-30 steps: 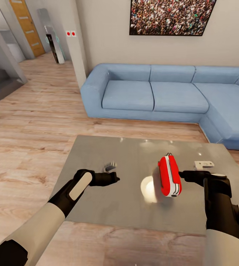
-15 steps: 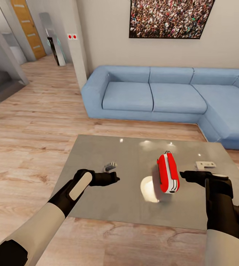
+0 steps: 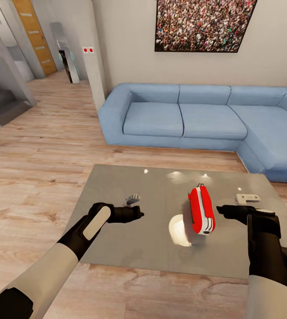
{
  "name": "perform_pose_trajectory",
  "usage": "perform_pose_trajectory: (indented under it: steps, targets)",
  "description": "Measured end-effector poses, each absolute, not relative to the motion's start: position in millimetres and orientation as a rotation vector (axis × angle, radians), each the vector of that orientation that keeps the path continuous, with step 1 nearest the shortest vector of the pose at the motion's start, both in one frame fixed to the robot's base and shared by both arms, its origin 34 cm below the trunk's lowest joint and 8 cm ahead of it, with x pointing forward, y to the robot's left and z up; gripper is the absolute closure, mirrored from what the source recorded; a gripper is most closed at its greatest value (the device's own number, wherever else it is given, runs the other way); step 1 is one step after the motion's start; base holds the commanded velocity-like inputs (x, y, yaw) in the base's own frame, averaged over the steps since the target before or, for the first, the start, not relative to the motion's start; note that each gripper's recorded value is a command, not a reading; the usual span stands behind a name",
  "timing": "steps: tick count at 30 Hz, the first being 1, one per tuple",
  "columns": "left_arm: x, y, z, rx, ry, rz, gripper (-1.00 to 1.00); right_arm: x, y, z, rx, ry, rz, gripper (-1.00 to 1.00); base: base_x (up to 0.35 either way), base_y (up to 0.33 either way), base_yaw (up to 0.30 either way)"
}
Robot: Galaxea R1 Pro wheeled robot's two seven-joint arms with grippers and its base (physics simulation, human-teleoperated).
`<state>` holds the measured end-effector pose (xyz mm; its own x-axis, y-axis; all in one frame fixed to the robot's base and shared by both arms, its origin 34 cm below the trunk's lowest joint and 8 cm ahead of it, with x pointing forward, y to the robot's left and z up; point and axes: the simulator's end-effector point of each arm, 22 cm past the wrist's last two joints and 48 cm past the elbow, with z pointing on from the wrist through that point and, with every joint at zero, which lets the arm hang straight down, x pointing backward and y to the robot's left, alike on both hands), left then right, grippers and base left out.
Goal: Turn on the radio receiver that's on the table in the living room.
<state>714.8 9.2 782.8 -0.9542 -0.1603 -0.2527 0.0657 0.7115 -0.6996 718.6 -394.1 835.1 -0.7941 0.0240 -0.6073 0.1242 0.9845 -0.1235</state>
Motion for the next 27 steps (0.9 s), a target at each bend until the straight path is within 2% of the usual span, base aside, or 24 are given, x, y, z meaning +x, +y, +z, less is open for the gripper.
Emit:
perform_pose_trajectory:
  steps: [9,27]
  targets:
    - [717,10,790,-0.066,2.614,-1.082,1.00,705,-407,833,0.139,2.479,-0.222,-1.00,0.000,0.000,0.000]
    - [720,32,805,-0.028,2.611,-1.047,1.00,570,-484,780,0.248,2.540,-0.376,-1.00,0.000,0.000,0.000]
